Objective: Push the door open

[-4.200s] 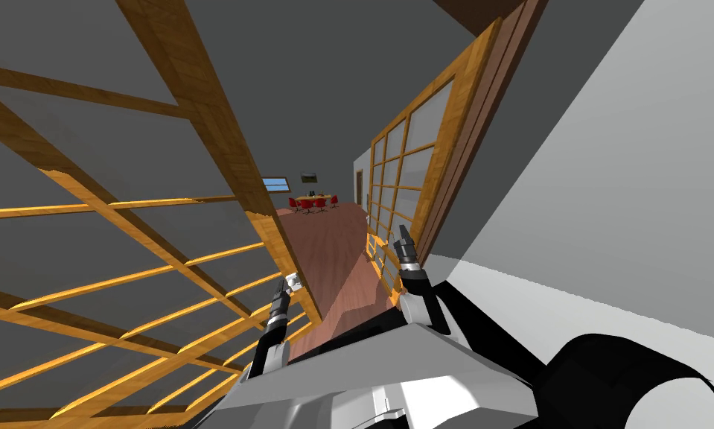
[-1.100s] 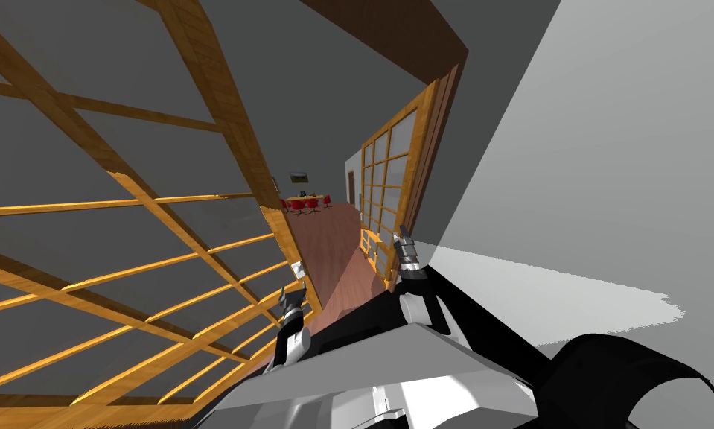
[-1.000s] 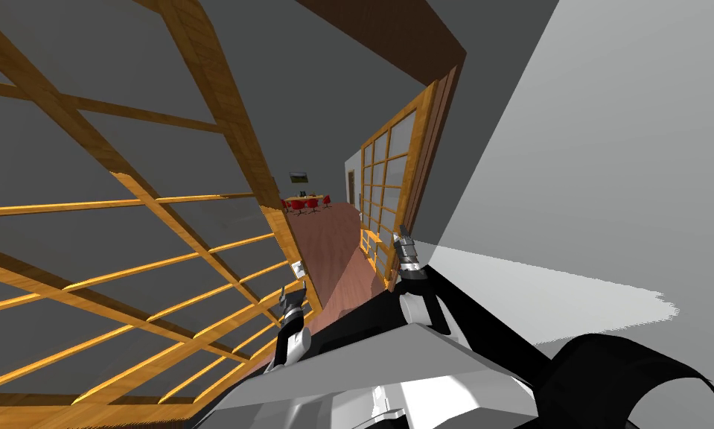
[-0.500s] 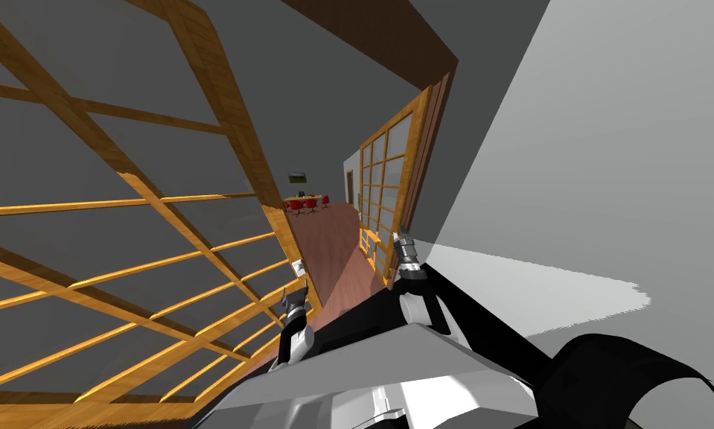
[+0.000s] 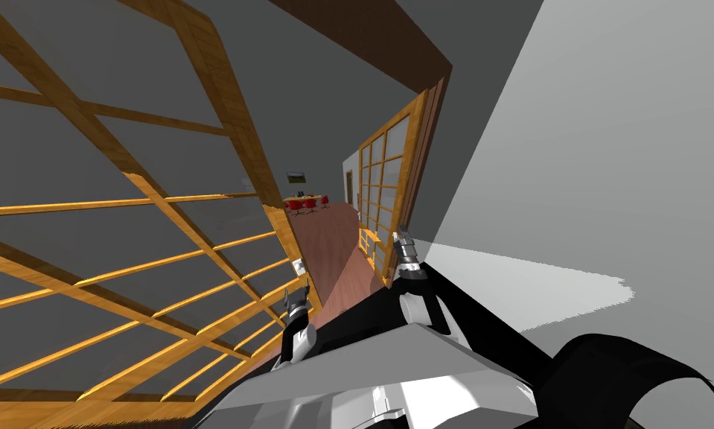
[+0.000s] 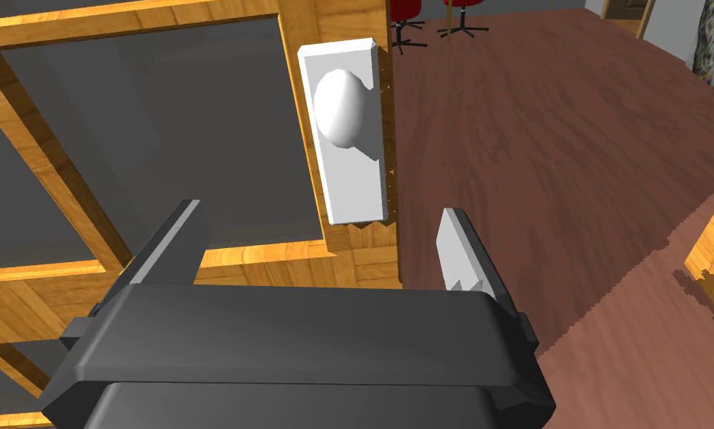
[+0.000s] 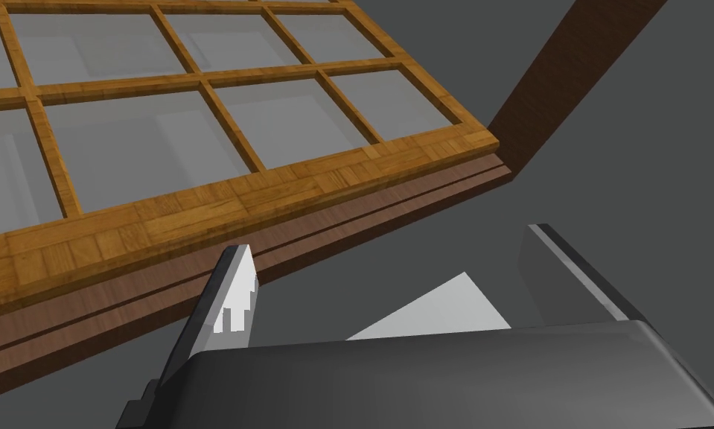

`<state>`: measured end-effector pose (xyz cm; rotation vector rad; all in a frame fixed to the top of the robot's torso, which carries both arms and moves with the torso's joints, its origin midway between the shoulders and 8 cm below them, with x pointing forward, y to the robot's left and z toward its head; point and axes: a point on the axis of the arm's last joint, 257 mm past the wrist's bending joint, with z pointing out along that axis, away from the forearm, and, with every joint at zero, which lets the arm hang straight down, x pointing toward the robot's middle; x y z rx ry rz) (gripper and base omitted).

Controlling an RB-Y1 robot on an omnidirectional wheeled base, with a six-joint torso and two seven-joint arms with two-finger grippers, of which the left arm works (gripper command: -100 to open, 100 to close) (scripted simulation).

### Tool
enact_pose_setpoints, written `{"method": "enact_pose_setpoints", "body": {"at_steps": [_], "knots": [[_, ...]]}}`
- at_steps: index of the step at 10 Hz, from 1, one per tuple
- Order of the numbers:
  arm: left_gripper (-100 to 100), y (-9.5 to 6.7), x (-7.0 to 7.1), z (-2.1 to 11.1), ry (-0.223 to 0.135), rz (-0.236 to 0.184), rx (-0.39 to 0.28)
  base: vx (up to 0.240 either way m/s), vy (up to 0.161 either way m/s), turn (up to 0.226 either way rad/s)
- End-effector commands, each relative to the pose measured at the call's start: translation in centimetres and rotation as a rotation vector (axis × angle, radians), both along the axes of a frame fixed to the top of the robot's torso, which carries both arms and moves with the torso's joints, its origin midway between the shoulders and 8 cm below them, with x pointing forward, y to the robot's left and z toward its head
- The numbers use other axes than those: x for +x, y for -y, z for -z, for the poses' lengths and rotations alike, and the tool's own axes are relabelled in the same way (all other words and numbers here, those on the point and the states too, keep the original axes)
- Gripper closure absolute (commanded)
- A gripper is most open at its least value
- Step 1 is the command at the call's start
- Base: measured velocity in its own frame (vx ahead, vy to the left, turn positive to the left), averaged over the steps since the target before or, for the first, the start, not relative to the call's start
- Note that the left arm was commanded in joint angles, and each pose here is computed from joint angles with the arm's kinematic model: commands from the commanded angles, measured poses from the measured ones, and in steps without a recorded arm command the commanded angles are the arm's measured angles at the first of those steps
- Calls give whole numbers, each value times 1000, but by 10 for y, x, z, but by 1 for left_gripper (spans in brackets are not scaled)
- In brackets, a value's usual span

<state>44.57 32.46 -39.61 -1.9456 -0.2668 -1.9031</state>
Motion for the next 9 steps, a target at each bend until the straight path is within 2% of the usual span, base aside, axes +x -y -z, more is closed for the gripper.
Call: {"method": "enact_pose_setpoints", "body": {"at_steps": [1,4,5,6,9], "knots": [[-100,3,0,1,20,-3,-54,-26,5,-23],[-100,7,0,2,46,-7,-122,-22,5,-17],[-100,6,0,1,41,-6,-110,-8,3,-2],[-100,-9,0,-1,44,-12,-92,130,59,-26],[-100,-19,-1,-2,45,-18,-81,170,70,-22]]}}
